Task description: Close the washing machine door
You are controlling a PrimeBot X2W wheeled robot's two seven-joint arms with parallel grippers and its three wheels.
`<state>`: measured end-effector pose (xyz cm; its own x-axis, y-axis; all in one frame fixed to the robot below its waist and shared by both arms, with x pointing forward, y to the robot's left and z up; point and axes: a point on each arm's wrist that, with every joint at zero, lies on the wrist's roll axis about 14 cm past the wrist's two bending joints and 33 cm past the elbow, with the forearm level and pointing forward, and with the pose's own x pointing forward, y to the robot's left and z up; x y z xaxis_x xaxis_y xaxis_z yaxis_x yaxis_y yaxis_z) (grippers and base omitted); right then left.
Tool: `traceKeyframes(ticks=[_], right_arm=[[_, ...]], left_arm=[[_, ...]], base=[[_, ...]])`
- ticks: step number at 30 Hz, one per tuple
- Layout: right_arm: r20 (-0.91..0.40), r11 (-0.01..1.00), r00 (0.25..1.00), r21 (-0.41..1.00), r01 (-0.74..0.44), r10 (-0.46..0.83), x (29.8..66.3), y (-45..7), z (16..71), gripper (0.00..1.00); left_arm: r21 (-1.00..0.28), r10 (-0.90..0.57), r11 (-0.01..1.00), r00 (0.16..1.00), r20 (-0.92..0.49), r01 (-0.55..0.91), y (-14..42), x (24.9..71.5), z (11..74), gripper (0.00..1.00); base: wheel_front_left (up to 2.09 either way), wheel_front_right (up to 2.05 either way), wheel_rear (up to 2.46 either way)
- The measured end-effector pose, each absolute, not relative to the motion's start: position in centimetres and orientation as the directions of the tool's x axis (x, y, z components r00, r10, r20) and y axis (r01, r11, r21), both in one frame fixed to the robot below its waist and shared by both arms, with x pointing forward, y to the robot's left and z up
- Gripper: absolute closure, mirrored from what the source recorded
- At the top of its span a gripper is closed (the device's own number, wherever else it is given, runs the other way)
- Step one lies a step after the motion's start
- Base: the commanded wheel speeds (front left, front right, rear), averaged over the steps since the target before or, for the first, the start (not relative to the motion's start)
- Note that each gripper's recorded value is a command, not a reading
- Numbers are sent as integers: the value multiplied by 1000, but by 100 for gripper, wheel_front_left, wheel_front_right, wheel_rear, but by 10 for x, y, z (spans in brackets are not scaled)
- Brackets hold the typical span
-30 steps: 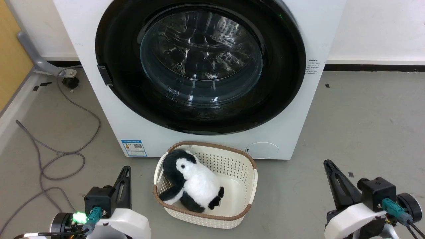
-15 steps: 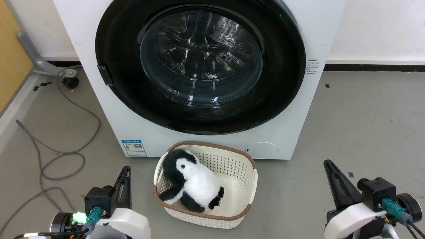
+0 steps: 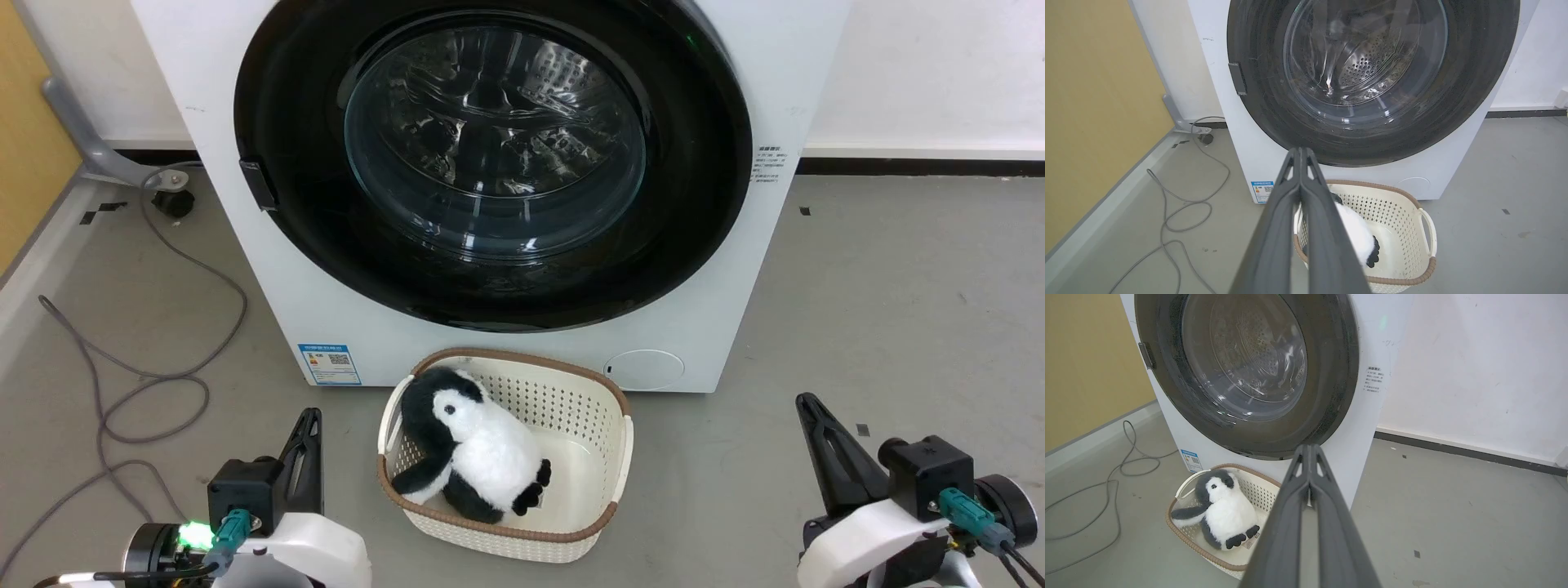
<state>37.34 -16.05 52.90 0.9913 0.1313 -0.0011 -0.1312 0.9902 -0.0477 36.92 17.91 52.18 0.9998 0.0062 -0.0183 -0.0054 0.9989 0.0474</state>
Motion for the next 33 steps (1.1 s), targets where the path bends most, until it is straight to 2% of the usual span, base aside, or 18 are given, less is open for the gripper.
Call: traceKeyframes(ticks=[33], right_arm=[[-1, 990, 991, -48, -132, 132, 373, -160, 529, 100]], left_arm=[[48, 7, 999, 1000, -18, -6, 179, 369, 522, 100]], base=[[0, 0, 0]])
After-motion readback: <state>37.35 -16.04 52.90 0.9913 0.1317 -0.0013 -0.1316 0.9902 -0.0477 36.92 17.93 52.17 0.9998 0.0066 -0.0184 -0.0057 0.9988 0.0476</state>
